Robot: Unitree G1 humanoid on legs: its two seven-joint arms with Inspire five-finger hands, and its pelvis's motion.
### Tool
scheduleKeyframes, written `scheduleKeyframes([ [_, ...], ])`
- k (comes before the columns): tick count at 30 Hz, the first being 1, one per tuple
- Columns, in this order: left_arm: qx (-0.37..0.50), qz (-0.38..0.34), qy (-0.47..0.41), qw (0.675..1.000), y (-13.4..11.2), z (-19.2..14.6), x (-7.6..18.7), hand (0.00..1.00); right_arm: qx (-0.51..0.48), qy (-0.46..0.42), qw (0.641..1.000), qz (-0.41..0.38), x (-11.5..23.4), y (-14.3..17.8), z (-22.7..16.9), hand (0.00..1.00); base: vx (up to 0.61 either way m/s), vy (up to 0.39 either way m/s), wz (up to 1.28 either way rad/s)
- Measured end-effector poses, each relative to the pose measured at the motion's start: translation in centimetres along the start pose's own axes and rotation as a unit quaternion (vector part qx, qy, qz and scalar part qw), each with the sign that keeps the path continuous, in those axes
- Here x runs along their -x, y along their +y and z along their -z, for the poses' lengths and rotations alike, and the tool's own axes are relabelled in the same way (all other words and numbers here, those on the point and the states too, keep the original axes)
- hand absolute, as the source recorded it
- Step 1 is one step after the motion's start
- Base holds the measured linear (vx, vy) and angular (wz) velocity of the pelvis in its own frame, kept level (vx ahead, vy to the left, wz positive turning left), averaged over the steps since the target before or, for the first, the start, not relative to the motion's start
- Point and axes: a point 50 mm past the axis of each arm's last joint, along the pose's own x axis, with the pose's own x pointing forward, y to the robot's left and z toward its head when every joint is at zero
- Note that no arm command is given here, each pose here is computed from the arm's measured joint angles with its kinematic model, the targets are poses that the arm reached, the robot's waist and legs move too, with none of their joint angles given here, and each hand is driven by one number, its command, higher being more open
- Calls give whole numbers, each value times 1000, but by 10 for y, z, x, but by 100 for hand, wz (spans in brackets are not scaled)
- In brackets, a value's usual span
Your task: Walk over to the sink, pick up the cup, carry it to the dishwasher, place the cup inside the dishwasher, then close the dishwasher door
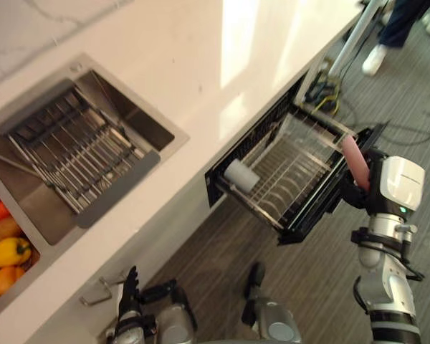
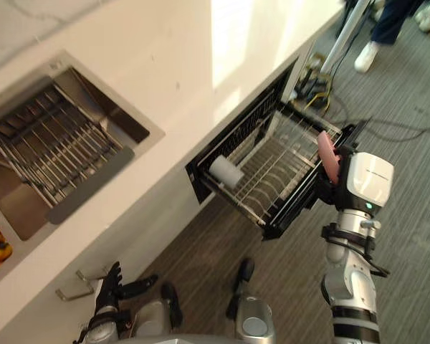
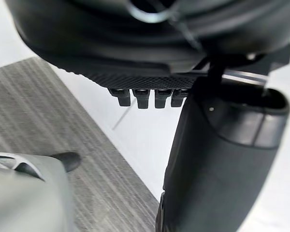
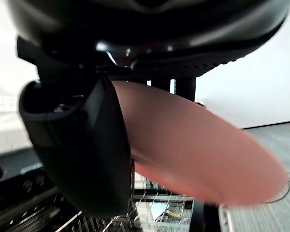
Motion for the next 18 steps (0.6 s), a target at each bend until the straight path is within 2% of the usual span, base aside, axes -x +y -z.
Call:
scheduleKeyframes([
  [4,38,-9,-7,999,-1,-8,-5,100,10,-36,998,50,-43,-16,-15,0,14,48,18],
  [7,44,-11,-12,999,-1,-10,-5,100,9,-42,997,62,-61,-23,-22,0,55,83,17],
  [13,59,-5,-32,998,-4,-23,-11,100,6,-57,998,24,-69,-9,-34,0,21,100,24],
  [18,60,3,-54,997,-3,-38,-18,100,5,-26,999,-23,-74,8,-27,0,-20,86,17],
])
